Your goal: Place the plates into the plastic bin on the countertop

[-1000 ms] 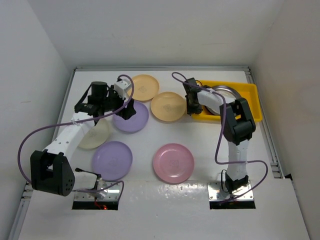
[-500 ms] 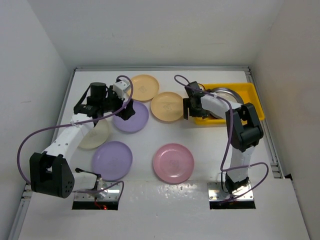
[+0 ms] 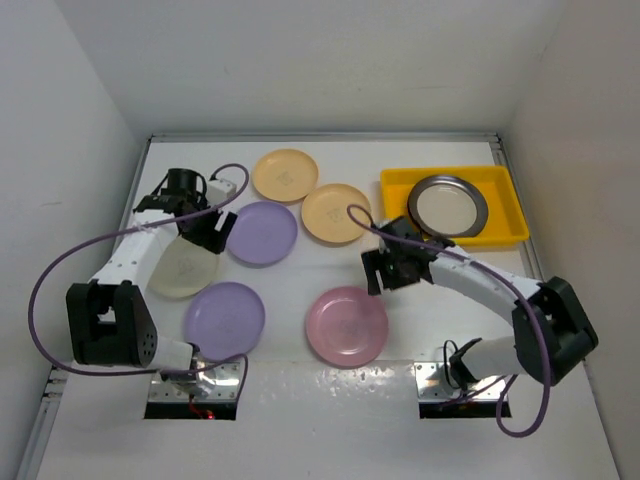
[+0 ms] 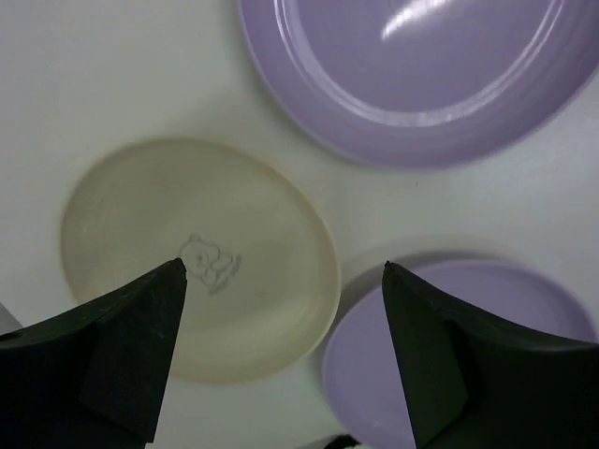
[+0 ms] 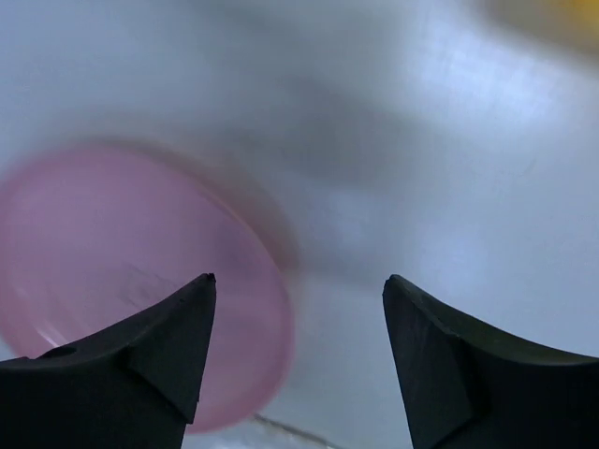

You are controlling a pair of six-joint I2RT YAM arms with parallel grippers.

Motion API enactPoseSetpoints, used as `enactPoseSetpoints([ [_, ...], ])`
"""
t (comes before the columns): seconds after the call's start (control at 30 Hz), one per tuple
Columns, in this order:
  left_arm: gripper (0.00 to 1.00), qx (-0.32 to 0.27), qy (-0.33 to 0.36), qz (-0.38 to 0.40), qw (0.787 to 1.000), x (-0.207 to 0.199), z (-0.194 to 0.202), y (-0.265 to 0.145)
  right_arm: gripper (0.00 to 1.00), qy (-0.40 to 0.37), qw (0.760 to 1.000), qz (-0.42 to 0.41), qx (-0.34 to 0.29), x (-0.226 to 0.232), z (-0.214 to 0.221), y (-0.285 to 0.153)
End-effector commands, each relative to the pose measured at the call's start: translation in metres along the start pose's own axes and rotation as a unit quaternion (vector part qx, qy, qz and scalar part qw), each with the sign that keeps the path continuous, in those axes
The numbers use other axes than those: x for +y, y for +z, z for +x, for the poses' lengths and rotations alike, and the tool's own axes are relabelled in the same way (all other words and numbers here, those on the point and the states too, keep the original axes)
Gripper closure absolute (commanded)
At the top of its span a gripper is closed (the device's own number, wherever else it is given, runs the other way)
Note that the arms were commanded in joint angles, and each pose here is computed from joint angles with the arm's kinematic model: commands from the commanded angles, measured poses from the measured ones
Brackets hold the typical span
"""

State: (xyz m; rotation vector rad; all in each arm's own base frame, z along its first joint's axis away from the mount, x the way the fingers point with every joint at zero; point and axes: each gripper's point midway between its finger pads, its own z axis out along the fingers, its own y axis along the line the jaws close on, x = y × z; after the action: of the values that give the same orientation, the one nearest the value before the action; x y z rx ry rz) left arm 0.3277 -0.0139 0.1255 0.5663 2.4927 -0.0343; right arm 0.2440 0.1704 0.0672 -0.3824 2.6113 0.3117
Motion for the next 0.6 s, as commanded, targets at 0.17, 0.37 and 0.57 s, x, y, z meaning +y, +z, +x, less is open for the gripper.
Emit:
enactPoseSetpoints([
  [0.17, 0.14, 0.102, 0.068, 0.009, 0.992, -0.016, 0.089, -0.028, 0.36, 0.027, 0.994, -0.017, 0.1, 0.006, 0.103, 0.029],
  [0.37, 0.14, 0.084, 0.009, -0.043, 0.995, -0.003, 0.103, -0.042, 0.94, 0.034, 0.996, 0.031, 0.079, -0.004, 0.117, 0.026],
  [0.57, 0.14, 0.037, -0.056, -0.099, 0.993, 0.033, 0.073, -0.059, 1.0, 0.066, 0.994, 0.008, -0.087, -0.004, 0.023, -0.036],
])
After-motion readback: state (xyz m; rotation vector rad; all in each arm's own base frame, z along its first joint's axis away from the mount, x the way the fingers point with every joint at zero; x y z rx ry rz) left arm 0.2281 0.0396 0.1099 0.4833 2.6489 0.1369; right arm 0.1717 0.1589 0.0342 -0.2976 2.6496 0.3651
